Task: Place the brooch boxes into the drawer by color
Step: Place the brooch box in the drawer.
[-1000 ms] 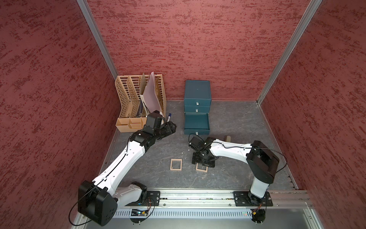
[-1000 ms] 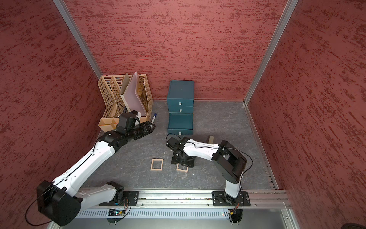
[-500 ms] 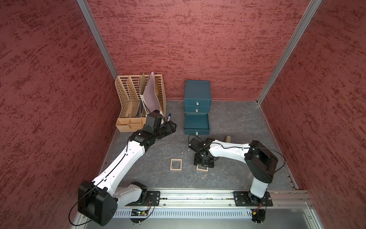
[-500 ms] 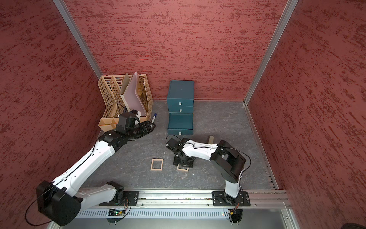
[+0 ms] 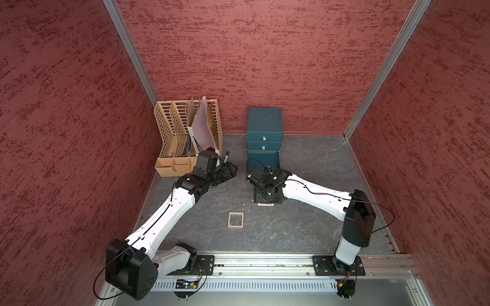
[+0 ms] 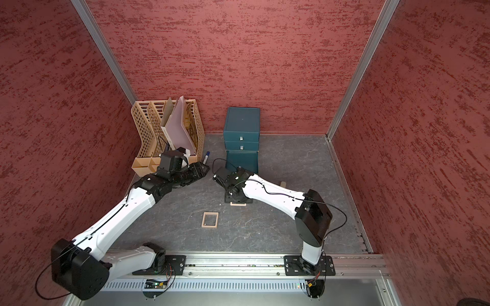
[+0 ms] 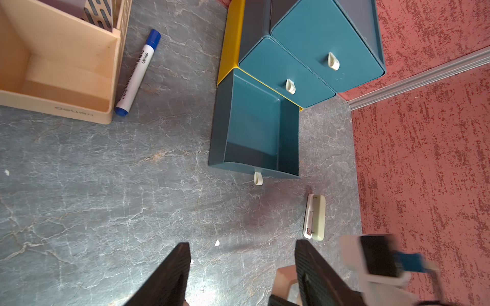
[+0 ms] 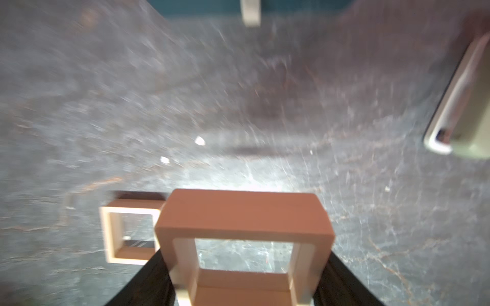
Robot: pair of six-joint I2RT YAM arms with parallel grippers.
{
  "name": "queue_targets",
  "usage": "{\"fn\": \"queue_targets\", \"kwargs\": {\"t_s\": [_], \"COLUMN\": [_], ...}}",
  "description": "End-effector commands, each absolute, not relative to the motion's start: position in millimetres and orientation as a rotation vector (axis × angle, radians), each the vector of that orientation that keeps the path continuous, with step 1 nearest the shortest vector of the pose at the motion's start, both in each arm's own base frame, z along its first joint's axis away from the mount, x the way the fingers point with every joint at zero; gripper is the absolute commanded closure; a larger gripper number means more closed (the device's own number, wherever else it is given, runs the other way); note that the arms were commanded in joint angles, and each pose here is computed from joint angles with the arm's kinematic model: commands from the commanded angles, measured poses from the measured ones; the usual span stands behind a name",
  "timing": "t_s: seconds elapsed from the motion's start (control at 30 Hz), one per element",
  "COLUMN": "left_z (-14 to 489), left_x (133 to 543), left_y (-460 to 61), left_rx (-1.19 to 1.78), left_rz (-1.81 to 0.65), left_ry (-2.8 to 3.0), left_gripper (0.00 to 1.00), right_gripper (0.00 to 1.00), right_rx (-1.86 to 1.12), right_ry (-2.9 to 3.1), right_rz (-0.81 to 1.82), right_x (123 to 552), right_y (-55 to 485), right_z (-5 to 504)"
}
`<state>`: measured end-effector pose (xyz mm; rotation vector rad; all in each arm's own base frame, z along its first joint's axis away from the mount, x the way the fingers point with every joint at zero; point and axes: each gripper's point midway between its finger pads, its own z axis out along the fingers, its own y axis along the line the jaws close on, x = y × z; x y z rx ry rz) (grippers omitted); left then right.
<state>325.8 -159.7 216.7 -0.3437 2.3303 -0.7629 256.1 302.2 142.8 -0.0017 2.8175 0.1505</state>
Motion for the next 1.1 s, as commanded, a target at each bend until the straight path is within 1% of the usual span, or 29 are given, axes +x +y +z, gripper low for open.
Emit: {"fn": "queue_targets", "kwargs": {"t_s": [0.0, 0.17, 0.5, 0.8, 1.07], "left_z": [211, 211, 217, 218, 219], "left_x": [327, 324, 324, 322, 320], "left_y": [-163, -161, -160, -161, -160], "left_rx": [-0.345, -0.346, -0.346, -0.359, -0.358], "left_rz": [-0.782, -0.785, -0.796, -0.812, -0.809], "left_ry": [2.335, 2.332, 2.32, 2.318, 2.321], "left_gripper": [0.34, 0.33, 0.34, 0.34, 0.34], "right_gripper": [0.46, 0.48, 0.48, 0.49, 0.49], "right_rx": [-0.094, -0.107, -0.097, -0.055, -0.091], "right_ry": [2.763, 2.725, 2.679, 2.65, 2.57], "right_rz": [0.065, 0.101, 0.094, 0.102, 0.136], "right_x": [273, 305, 368, 416, 452], "right_y": [297, 305, 308, 309, 319], "right_z": [161, 183, 202, 196, 184]}}
